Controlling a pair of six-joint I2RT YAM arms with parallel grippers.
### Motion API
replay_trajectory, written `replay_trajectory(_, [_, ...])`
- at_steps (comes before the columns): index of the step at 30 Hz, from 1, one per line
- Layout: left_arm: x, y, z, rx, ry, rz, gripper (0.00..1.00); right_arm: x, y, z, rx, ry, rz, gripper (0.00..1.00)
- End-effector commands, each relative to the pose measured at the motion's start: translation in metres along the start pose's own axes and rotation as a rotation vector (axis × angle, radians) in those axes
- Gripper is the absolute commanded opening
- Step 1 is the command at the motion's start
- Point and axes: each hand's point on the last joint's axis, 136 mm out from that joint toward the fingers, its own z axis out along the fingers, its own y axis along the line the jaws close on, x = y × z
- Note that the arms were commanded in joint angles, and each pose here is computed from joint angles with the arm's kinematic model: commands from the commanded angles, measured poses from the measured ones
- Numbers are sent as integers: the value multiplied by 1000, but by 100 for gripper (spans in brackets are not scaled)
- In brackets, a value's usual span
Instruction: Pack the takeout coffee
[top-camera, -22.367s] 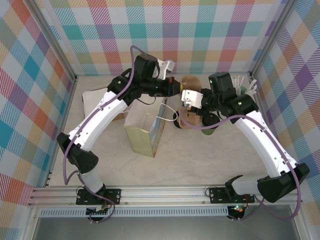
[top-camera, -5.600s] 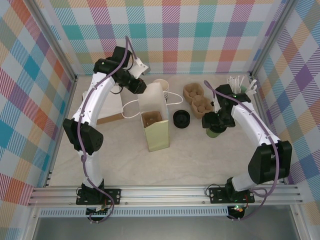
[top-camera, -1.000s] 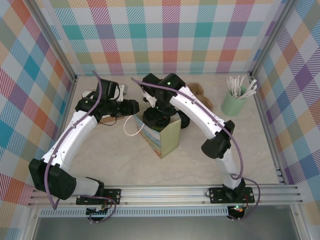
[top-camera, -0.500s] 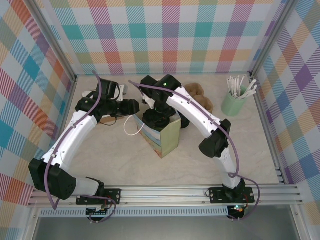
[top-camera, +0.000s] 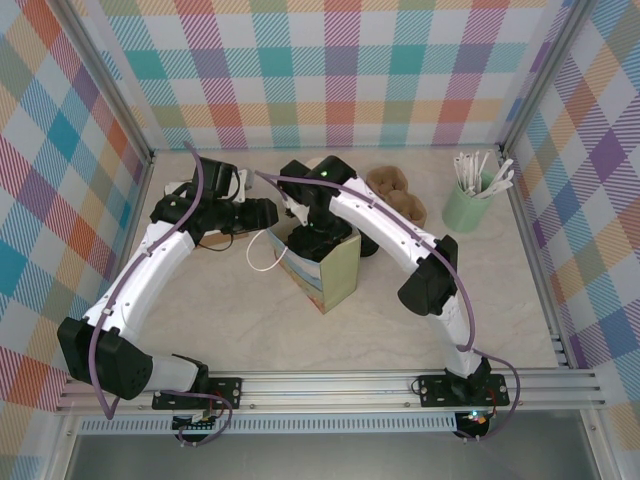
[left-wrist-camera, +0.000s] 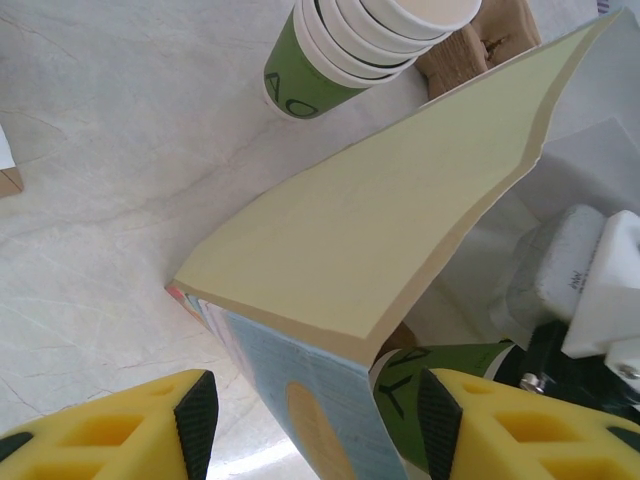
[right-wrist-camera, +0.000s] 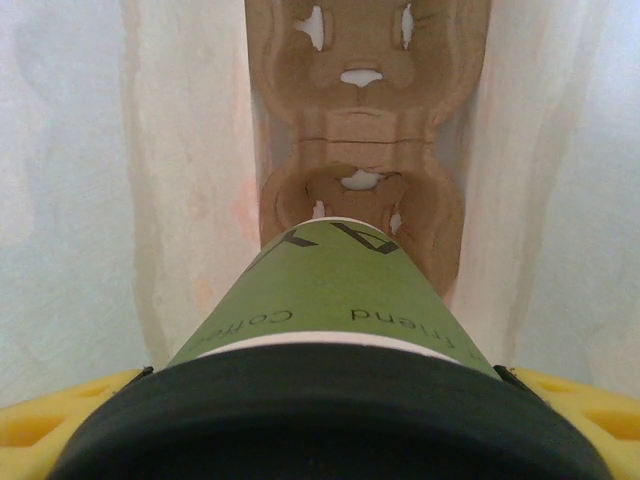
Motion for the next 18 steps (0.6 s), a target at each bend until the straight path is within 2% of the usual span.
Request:
replay_trajectory(1, [-5, -2, -7, 1, -26, 1, 57, 0, -3, 11, 12, 23, -16, 84])
replay_trajectory(18, [-6, -1, -10, -9, -26, 0, 59, 2, -14, 31, 52, 58, -26, 85])
